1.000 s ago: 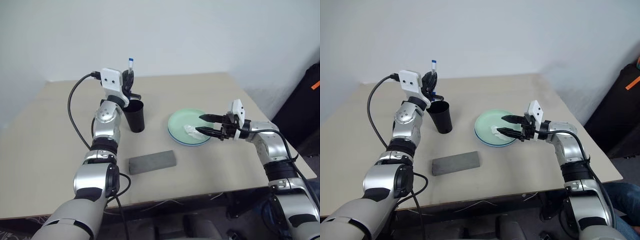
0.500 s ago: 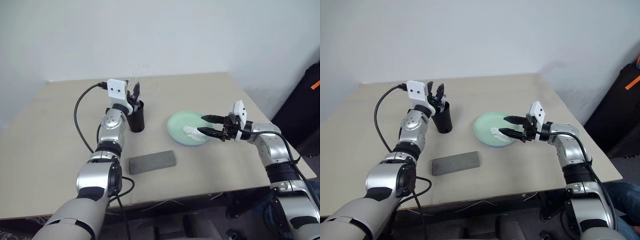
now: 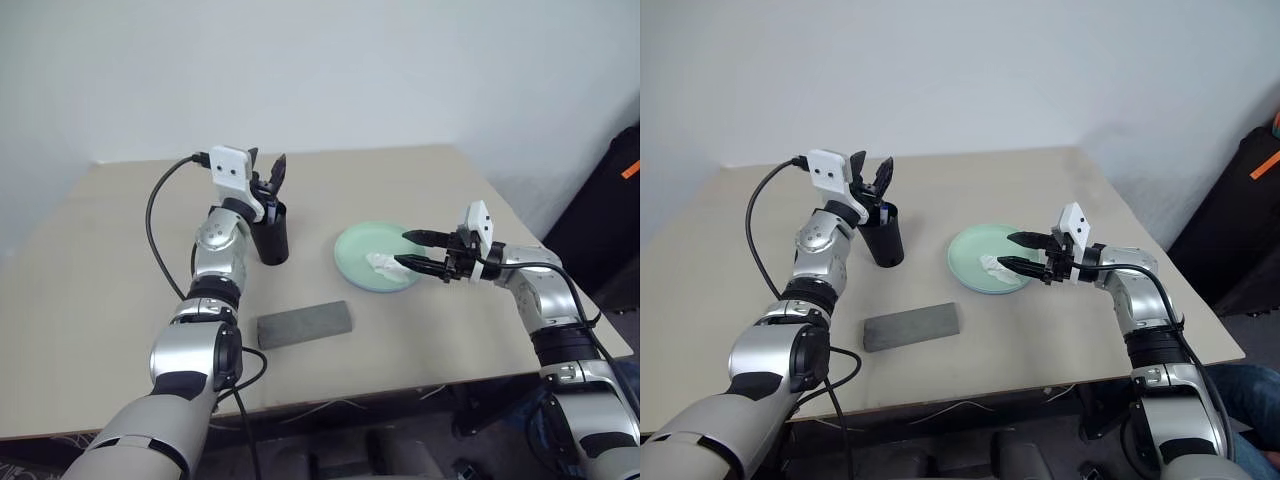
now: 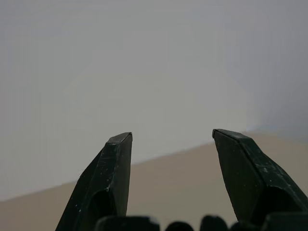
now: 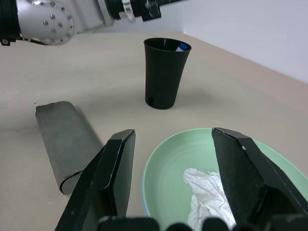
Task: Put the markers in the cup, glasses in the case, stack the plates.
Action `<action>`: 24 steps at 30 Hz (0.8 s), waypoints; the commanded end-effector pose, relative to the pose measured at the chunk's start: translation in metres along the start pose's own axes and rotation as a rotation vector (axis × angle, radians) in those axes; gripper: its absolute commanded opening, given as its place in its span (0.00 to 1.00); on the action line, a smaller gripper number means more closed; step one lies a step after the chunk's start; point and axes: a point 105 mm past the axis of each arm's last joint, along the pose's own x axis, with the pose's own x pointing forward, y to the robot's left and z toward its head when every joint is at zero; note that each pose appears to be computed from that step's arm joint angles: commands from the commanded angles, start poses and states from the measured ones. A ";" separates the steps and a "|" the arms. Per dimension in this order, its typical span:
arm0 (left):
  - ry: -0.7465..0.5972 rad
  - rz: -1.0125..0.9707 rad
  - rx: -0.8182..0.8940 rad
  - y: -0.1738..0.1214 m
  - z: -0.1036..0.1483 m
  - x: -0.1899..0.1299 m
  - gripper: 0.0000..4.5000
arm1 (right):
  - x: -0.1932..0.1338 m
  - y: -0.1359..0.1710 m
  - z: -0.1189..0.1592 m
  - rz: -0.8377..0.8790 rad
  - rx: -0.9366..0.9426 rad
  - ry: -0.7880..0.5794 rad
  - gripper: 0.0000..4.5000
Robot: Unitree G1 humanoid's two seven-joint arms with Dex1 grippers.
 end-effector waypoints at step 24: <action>0.324 -0.354 -0.061 -0.026 -0.037 -0.136 0.62 | -0.058 -0.006 -0.027 -0.111 0.040 0.084 0.61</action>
